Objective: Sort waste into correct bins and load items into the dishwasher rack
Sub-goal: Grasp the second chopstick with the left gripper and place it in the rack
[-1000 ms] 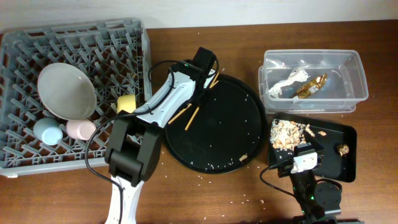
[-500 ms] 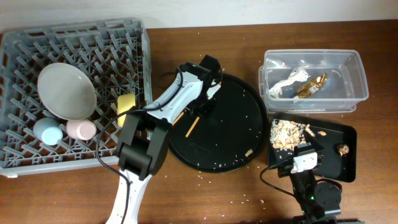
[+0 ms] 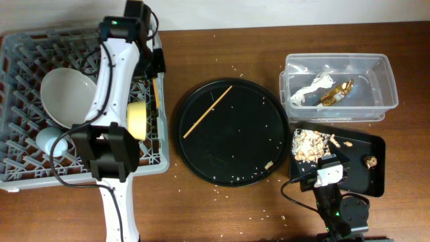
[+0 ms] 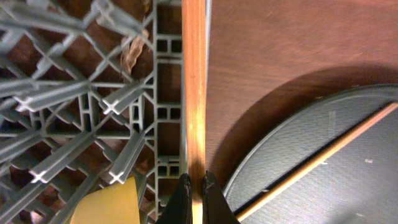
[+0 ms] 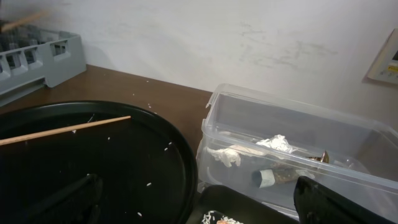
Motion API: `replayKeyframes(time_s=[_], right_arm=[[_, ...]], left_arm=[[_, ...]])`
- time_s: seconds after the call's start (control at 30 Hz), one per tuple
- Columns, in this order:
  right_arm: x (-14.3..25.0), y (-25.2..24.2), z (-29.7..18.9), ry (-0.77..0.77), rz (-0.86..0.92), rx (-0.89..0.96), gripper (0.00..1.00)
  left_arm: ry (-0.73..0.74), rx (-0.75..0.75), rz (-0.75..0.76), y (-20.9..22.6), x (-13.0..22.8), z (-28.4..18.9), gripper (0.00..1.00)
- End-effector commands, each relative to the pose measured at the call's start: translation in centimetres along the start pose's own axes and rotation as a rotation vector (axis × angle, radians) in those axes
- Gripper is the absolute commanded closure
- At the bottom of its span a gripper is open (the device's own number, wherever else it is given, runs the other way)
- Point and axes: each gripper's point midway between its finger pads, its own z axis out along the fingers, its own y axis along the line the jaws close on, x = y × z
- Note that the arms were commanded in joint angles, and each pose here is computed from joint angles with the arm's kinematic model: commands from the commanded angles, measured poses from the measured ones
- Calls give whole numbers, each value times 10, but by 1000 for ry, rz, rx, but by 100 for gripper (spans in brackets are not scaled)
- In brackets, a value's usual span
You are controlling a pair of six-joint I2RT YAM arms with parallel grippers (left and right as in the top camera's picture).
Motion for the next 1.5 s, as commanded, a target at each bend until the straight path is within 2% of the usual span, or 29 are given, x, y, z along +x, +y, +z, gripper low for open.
replayKeyframes(time_s=[0.0, 0.23, 0.33, 0.37, 0.4, 0.43, 0.5, 0.53, 0.6, 0.67, 0.73, 0.83, 0.93, 1.0, 1.03, 1.07, 1.13, 1.2, 1.33, 1.4, 1.47], right_arm=[[3, -1, 0, 6, 4, 7, 2], [3, -1, 0, 6, 4, 7, 2], [3, -1, 0, 6, 4, 7, 2], [3, -1, 0, 6, 4, 7, 2], [3, -1, 0, 6, 4, 7, 2], [3, -1, 0, 6, 4, 7, 2], [3, -1, 0, 5, 4, 7, 1], [3, -1, 0, 6, 4, 7, 1], [3, -1, 0, 6, 4, 7, 2], [3, -1, 0, 5, 4, 7, 2], [3, -1, 0, 6, 4, 7, 2], [3, -1, 0, 6, 4, 7, 2], [3, -1, 0, 6, 4, 7, 1], [3, -1, 0, 6, 4, 7, 1], [3, -1, 0, 6, 4, 7, 2], [3, -1, 0, 6, 4, 7, 2], [3, -1, 0, 6, 4, 7, 2], [3, -1, 0, 6, 4, 7, 1], [3, -1, 0, 6, 4, 7, 2], [3, -1, 0, 6, 4, 7, 2], [3, -1, 0, 6, 4, 7, 2]], left_arm=[[-7, -190, -64, 30, 0, 18, 100], [-23, -216, -6, 33, -4, 27, 100], [-3, -214, 92, 30, -1, 33, 100], [8, -193, 91, 27, 2, 32, 88], [13, -137, 90, 17, 3, 27, 57], [1, -94, 88, 10, 1, 13, 48], [-50, 0, 106, -15, -4, -28, 55], [-71, 19, 132, -29, -1, -45, 55], [-66, 38, 265, -71, 16, -52, 55], [-21, -29, 381, -100, 40, -29, 55], [9, -115, 484, -118, 60, 18, 54], [118, -62, 608, -133, 102, 74, 59], [161, -71, 683, -124, 123, 112, 59], [166, -57, 682, -123, 129, 124, 65], [181, -17, 678, -127, 136, 129, 73], [205, 21, 674, -131, 145, 133, 77], [244, 24, 674, -127, 154, 133, 100], [266, 16, 656, -125, 149, 113, 100], [151, 40, 534, -118, 89, -2, 100], [15, -29, 340, -77, 46, -49, 100], [-36, -67, 163, -40, 23, -62, 100]])
